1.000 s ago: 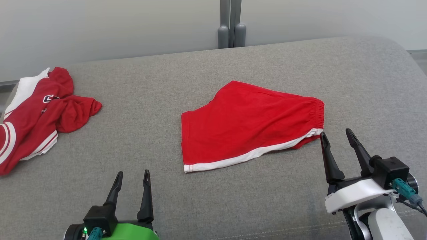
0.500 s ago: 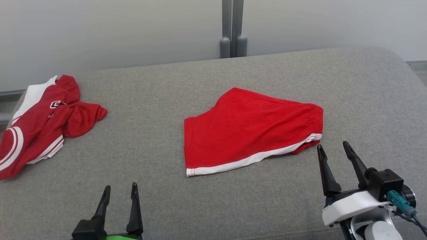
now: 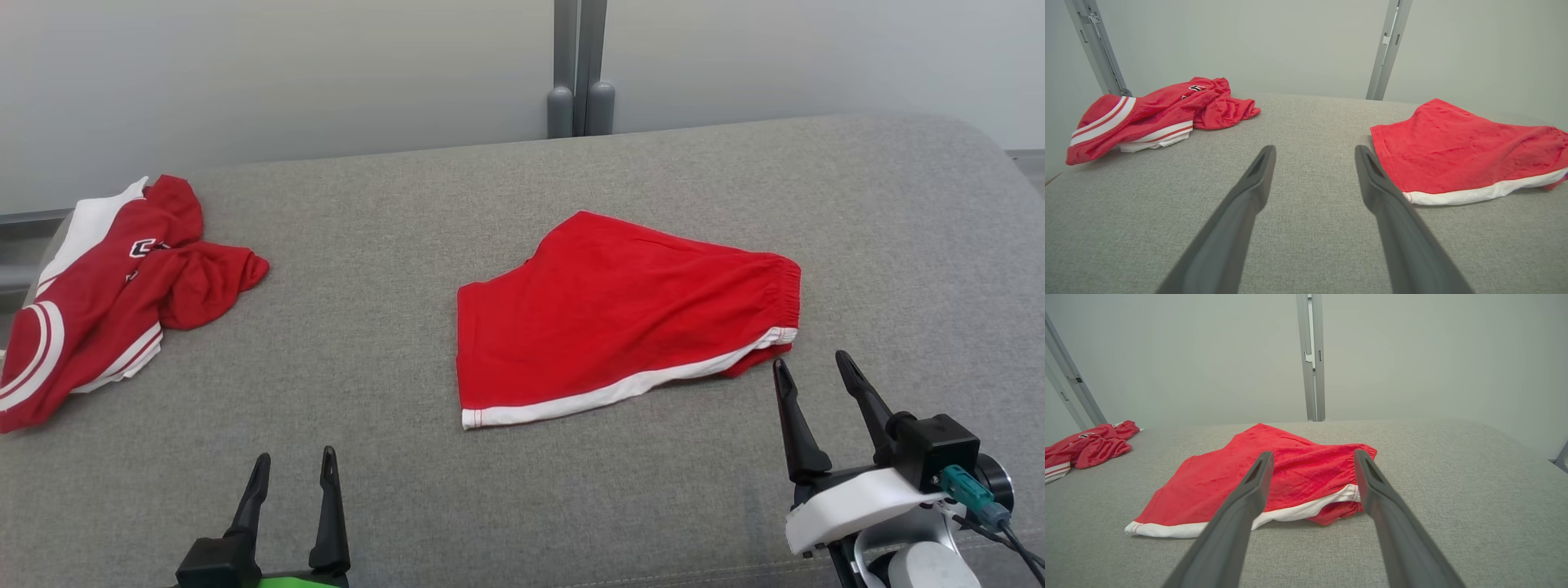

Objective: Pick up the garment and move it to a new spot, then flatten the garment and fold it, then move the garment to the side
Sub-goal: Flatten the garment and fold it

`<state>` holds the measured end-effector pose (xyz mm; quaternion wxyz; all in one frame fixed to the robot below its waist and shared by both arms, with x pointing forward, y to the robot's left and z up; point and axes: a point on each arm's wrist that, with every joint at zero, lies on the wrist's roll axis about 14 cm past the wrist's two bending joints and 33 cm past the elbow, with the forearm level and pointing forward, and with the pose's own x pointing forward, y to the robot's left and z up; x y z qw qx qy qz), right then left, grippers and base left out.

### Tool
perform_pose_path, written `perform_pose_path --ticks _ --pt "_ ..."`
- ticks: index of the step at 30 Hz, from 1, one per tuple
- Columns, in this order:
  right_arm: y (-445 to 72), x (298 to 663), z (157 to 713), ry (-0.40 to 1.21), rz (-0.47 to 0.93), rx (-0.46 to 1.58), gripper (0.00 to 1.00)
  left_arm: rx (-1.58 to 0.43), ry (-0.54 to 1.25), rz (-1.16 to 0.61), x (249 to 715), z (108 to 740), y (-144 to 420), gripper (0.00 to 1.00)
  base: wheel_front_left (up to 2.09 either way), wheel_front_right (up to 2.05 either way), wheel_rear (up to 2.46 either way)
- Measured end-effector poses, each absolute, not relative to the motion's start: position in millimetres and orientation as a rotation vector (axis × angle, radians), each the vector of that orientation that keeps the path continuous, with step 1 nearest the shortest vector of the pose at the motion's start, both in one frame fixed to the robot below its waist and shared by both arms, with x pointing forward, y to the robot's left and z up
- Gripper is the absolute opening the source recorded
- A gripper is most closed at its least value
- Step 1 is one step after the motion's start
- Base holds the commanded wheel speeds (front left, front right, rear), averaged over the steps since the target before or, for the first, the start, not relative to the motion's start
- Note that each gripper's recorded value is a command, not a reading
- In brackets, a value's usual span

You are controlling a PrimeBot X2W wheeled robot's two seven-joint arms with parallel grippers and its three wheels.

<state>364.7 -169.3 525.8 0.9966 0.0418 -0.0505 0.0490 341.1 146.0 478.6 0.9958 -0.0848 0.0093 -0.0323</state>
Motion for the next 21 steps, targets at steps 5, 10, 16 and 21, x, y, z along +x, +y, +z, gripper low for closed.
perform_pose_path --ticks 5,10,16,21 --pt "-170 369 520 -0.082 0.097 0.079 1.00 -0.164 0.025 -0.065 342 476 146 1.00 0.00 0.00 0.00" --pt "-185 379 505 -0.021 0.092 0.003 1.00 -0.162 0.033 -0.072 344 474 144 1.00 0.00 0.00 0.00" --pt "-213 397 477 0.093 0.072 -0.096 1.00 -0.161 0.041 -0.092 350 471 138 1.00 0.00 0.00 0.00" --pt "-222 415 462 0.149 0.075 -0.123 1.00 -0.158 0.051 -0.093 353 468 138 1.00 0.00 0.00 0.00"
